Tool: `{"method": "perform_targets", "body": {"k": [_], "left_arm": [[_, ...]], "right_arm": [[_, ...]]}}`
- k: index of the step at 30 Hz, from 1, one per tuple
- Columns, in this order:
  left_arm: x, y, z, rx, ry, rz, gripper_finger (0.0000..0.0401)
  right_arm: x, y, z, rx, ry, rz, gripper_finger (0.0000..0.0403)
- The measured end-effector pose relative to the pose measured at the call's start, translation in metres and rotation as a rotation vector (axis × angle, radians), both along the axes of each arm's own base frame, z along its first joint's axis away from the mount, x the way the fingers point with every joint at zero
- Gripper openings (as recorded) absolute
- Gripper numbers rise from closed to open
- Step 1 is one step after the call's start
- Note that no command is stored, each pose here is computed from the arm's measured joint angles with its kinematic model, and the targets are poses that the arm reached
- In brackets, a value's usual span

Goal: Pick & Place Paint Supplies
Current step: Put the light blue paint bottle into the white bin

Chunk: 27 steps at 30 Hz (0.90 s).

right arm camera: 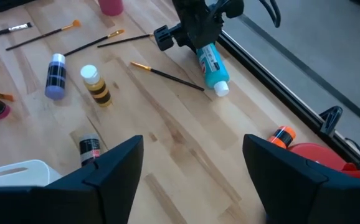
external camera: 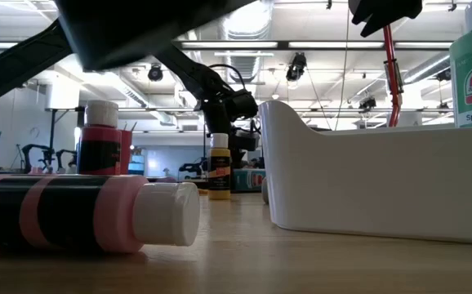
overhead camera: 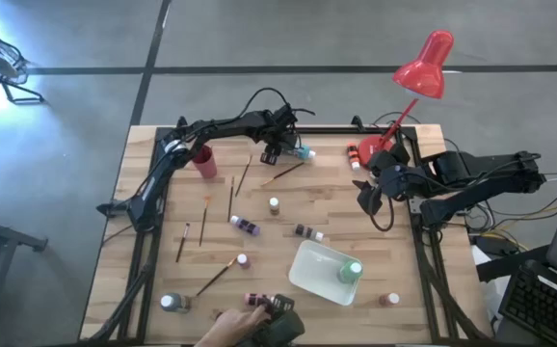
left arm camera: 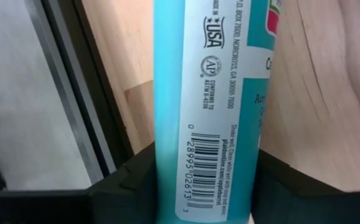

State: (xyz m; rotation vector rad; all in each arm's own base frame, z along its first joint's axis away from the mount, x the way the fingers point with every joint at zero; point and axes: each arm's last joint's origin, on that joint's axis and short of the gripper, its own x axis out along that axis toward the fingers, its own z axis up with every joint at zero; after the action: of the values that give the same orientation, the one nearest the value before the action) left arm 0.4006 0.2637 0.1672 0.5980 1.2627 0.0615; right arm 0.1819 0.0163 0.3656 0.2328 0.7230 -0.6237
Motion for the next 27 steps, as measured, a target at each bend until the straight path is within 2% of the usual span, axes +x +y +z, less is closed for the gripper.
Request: {"method": "perform_targets", "body": {"k": [5,11,15,20,27], "left_arm": [[-0.001,-0.001,0.016,-0.005,-0.036,0.033,0.0172],[-0.013,-0.005,0.072,-0.053,-0.247,0.121,0.0172],[-0.022,-0.011,0.091,-0.171,-0.337,0.163,0.0172],[-0.03,-0.02,0.121,-0.318,-0.488,0.151,0.0172],[-0.043,-0.036,0.118,-0.528,-0.585,0.173,0.0172]], "right_arm": [[0.0,0.0,0.0,-0.012,0.008,0.014,0.0249],[0.0,0.0,0.0,-0.041,0.029,0.047,0.0234],[0.0,0.0,0.0,-0.058,0.043,0.066,0.0226],[0.0,0.001,0.0,-0.058,0.052,0.085,0.022],[0.0,0.004,0.0,-0.058,0.061,0.133,0.0226]]}}
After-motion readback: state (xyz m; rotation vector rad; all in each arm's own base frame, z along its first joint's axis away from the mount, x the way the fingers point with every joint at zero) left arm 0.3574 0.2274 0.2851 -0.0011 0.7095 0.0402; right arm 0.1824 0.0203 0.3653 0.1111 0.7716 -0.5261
